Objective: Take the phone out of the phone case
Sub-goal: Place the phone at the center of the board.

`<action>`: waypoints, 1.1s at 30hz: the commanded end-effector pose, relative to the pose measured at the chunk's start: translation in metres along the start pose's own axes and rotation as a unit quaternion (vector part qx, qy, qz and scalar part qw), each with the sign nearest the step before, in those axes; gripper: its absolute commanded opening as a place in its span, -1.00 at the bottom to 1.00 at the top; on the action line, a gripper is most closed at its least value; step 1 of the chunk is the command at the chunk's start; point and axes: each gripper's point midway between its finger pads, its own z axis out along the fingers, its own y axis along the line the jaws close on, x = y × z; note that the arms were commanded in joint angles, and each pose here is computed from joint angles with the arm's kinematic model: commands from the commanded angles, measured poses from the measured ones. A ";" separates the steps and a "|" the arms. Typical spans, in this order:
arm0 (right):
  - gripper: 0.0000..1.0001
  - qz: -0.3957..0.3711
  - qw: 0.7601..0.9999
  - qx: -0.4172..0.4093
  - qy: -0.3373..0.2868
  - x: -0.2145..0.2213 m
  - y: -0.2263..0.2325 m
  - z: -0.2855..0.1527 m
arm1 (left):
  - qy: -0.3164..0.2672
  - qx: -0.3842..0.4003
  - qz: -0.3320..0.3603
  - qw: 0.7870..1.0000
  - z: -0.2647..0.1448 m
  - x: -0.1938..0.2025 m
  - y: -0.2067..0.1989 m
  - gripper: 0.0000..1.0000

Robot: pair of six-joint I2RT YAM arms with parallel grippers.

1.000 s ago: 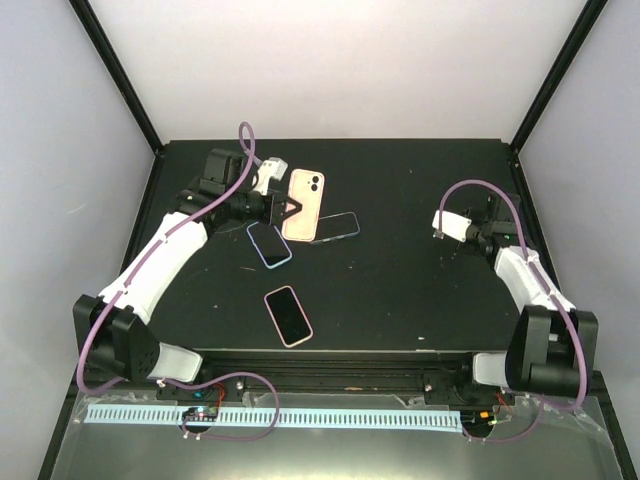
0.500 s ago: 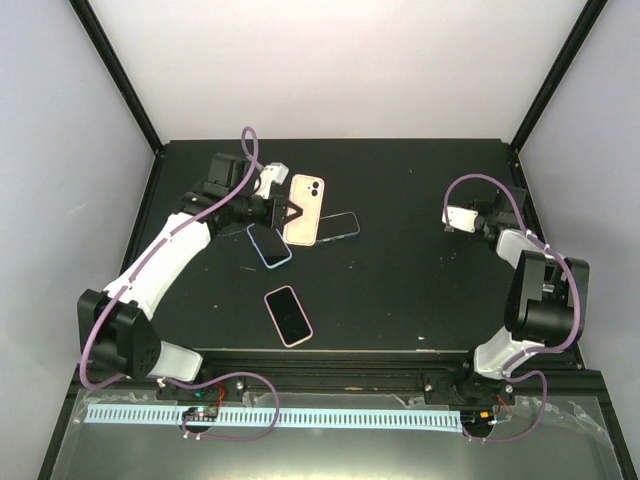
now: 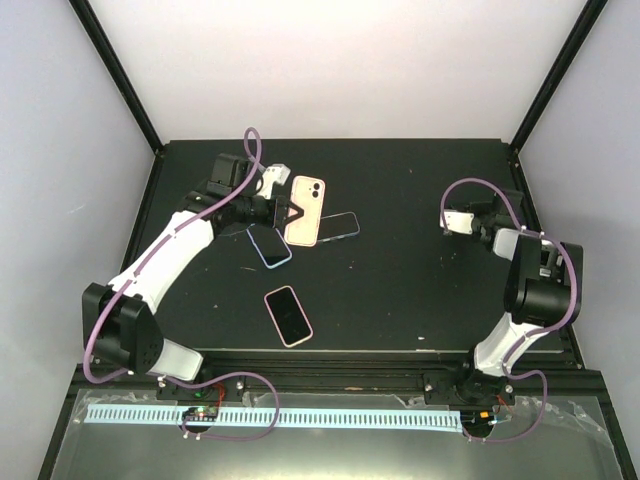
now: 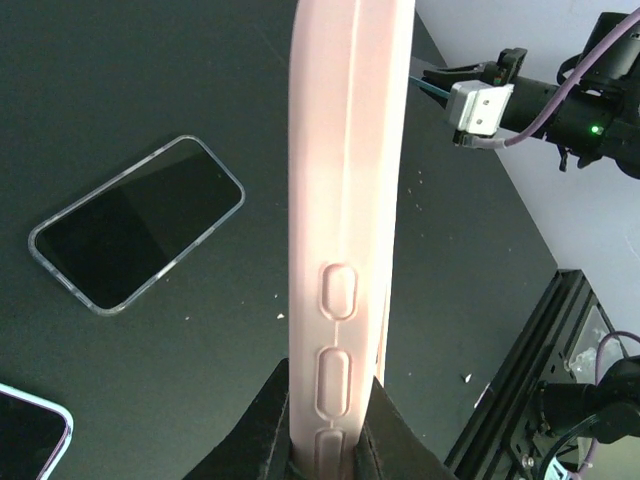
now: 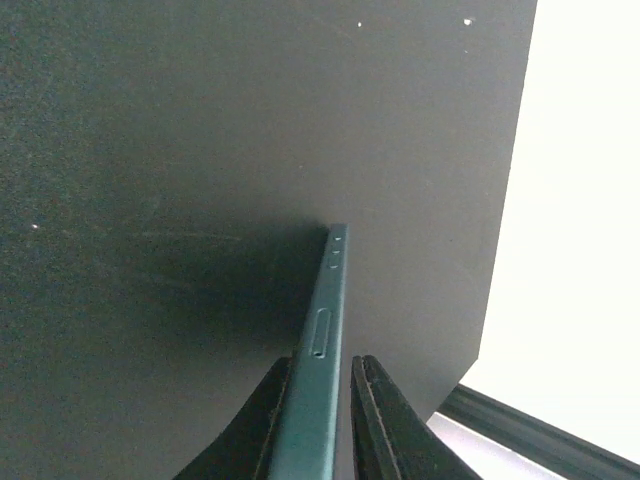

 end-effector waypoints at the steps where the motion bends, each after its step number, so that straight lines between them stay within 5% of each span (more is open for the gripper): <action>1: -0.64 -0.029 0.999 0.029 -0.018 -0.003 -0.012 0.003 | -0.011 0.008 0.002 1.000 0.001 -0.009 -0.001 -0.97; 15: 0.37 -0.036 0.999 0.000 -0.026 -0.009 0.009 0.000 | -0.009 0.008 -0.002 1.000 0.003 -0.010 0.001 -0.97; 24: 0.75 -0.039 0.999 -0.026 -0.022 -0.005 0.012 0.005 | -0.012 0.011 0.001 1.000 0.001 -0.010 -0.002 -0.97; 33: 0.80 -0.026 0.999 -0.030 -0.019 0.000 0.001 0.008 | -0.010 0.018 -0.006 1.000 0.003 -0.010 -0.003 -0.97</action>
